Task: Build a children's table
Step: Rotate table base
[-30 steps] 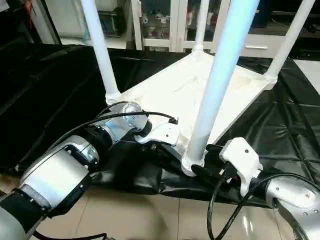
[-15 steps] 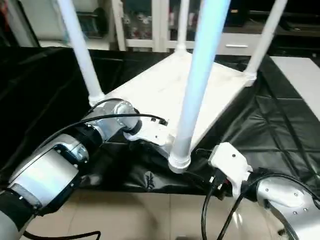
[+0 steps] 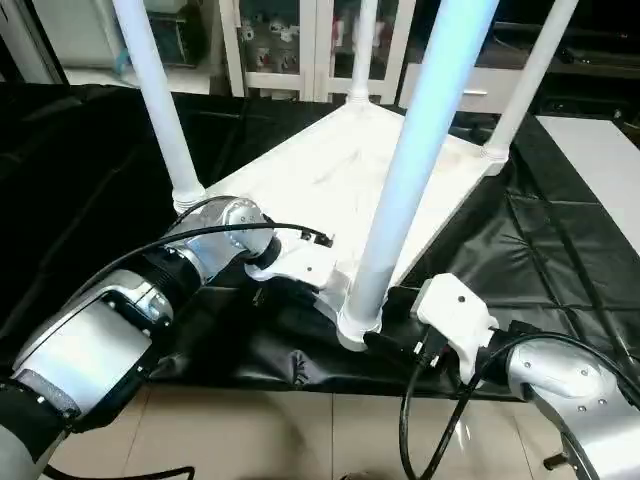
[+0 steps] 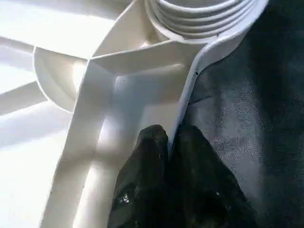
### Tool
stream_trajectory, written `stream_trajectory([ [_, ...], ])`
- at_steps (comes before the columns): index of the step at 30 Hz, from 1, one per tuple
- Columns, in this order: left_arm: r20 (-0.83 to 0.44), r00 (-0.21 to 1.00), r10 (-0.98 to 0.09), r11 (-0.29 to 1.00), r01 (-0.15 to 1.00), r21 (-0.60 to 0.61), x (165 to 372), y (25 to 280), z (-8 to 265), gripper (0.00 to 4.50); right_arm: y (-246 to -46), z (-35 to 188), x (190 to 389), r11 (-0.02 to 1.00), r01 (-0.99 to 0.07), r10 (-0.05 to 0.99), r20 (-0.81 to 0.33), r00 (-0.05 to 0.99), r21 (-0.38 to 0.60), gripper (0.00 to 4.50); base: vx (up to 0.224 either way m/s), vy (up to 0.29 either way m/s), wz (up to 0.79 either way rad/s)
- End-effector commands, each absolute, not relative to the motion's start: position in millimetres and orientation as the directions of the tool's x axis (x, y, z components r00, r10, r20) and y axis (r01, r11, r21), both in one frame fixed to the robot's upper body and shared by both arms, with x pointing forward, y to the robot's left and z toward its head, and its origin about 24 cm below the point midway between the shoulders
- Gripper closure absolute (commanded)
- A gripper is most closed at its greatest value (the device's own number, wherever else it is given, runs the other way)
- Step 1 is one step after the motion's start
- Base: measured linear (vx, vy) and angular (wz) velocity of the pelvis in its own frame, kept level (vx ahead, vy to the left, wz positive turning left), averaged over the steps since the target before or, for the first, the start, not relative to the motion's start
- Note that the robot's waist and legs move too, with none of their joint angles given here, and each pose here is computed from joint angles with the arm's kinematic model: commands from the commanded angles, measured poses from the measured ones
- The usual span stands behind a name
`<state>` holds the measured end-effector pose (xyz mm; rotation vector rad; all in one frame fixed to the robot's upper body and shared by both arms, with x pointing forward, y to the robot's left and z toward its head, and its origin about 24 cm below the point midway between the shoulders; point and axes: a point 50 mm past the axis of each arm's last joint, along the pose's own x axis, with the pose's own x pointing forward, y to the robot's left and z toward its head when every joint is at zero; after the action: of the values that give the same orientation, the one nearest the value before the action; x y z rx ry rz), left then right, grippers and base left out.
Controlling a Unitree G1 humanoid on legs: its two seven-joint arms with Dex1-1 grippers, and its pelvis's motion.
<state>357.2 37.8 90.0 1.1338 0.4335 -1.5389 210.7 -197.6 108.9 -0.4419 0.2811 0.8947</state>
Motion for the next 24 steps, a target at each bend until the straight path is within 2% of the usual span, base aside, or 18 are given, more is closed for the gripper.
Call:
stream_trajectory([
  [1, -0.799, 0.187, -0.572, -0.074, 0.958, 0.277, 364, 60, 76, 4.26, -199.4, 108, 211.7, 0.554, -0.793, 0.679, -0.412, 0.607, -0.256, 1.31, 0.000, 0.000, 0.00],
  [6, -0.773, 0.294, -0.562, 0.080, 0.950, 0.303, 370, 78, 74, 4.26, -198.6, 108, 211.4, 0.561, -0.786, 0.677, -0.403, 0.616, -0.259, 1.31, -0.006, 0.002, -0.04],
  [11, -0.758, 0.332, -0.561, 0.157, 0.942, 0.296, 370, 86, 71, 4.26, -198.0, 107, 211.1, 0.563, -0.785, 0.677, -0.401, 0.618, -0.260, 1.31, 0.000, 0.000, 0.00],
  [19, -0.697, 0.366, -0.616, 0.254, 0.930, 0.264, 360, 73, 62, 4.42, -198.4, 106, 213.2, 0.577, -0.772, 0.664, -0.396, 0.634, -0.266, 1.31, 0.000, 0.000, 0.00],
  [21, -0.621, 0.396, -0.676, 0.323, 0.917, 0.233, 353, 60, 60, 4.48, -200.5, 105, 214.9, 0.601, -0.752, 0.640, -0.401, 0.656, -0.270, 1.31, 0.000, 0.000, 0.00],
  [24, -0.567, 0.388, -0.727, 0.335, 0.921, 0.199, 343, 53, 58, 4.49, -202.5, 103, 216.6, 0.629, -0.728, 0.614, -0.400, 0.680, -0.272, 1.31, 0.000, 0.000, 0.00],
])
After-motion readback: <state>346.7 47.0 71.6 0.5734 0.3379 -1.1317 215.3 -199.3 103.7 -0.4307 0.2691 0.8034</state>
